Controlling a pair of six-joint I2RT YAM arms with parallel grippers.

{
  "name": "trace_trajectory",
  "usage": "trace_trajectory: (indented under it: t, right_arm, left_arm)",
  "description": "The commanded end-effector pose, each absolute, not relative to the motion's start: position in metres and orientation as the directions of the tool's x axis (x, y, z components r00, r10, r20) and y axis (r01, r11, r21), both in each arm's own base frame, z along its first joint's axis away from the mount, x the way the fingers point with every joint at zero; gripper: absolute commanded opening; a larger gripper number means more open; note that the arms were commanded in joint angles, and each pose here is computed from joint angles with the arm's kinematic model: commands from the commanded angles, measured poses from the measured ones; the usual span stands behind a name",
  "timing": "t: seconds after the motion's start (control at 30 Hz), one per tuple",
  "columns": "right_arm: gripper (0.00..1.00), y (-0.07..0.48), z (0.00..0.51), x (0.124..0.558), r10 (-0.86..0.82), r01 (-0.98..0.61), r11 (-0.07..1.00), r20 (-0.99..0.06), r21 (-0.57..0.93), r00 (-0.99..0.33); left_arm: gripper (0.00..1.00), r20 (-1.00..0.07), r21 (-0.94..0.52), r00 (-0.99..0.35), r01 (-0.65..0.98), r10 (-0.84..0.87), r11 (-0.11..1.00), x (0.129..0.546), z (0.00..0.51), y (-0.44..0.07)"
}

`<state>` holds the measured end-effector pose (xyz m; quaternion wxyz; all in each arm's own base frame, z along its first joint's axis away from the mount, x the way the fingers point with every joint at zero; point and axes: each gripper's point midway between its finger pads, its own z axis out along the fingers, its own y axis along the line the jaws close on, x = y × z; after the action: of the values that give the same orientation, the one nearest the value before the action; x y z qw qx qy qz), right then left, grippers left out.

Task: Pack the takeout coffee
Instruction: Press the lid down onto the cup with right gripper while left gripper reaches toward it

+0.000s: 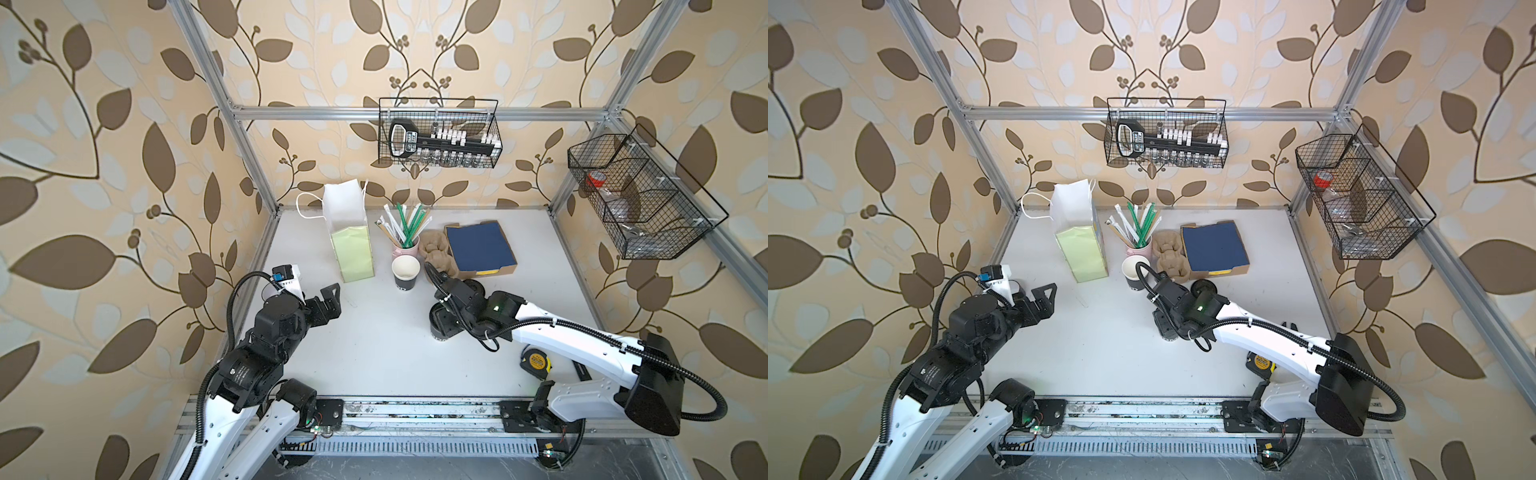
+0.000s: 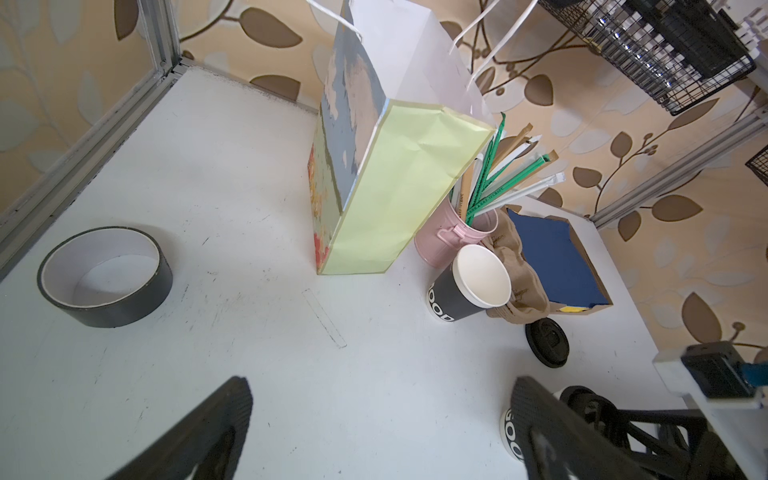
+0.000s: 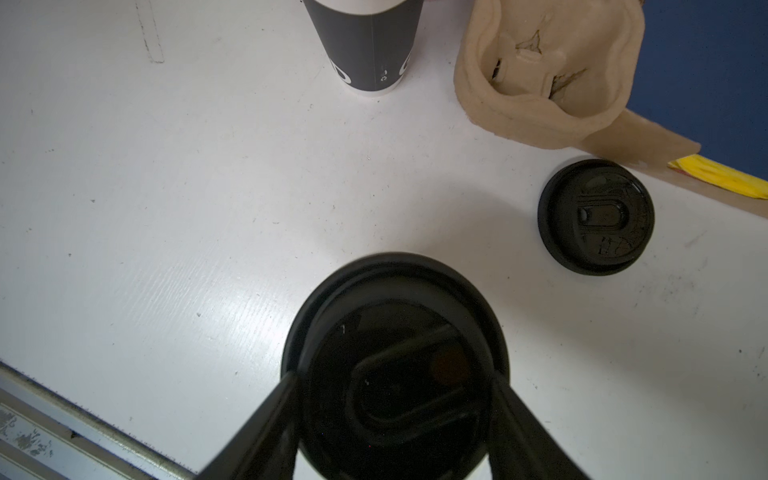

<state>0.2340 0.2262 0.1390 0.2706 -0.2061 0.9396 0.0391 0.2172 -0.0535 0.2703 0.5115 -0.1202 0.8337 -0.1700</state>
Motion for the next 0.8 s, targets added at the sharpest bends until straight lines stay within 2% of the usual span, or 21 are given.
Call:
trace_trajectory:
  t: [0.0, 0.43, 0.77]
  right_arm:
    - [0.63, 0.229, 0.144, 0.236, -0.382, -0.417, 0.907, -0.528, -0.057, -0.759]
    - [0.63, 0.223, 0.107, 0.221, -0.438, -0.448, 0.891, -0.403, -0.073, -0.804]
    - [0.62, 0.208, 0.068, 0.195, -0.49, -0.49, 0.869, -0.259, -0.071, -0.832]
  left_arm:
    - [0.99, -0.831, -0.399, -0.421, -0.002, -0.363, 0.917, 0.218, 0.277, -0.055]
    - [0.99, -0.829, -0.402, -0.427, 0.005, -0.361, 0.916, 0.219, 0.277, -0.057]
    - [0.99, -0.814, -0.399, -0.478, 0.046, -0.331, 0.916, 0.222, 0.27, -0.069]
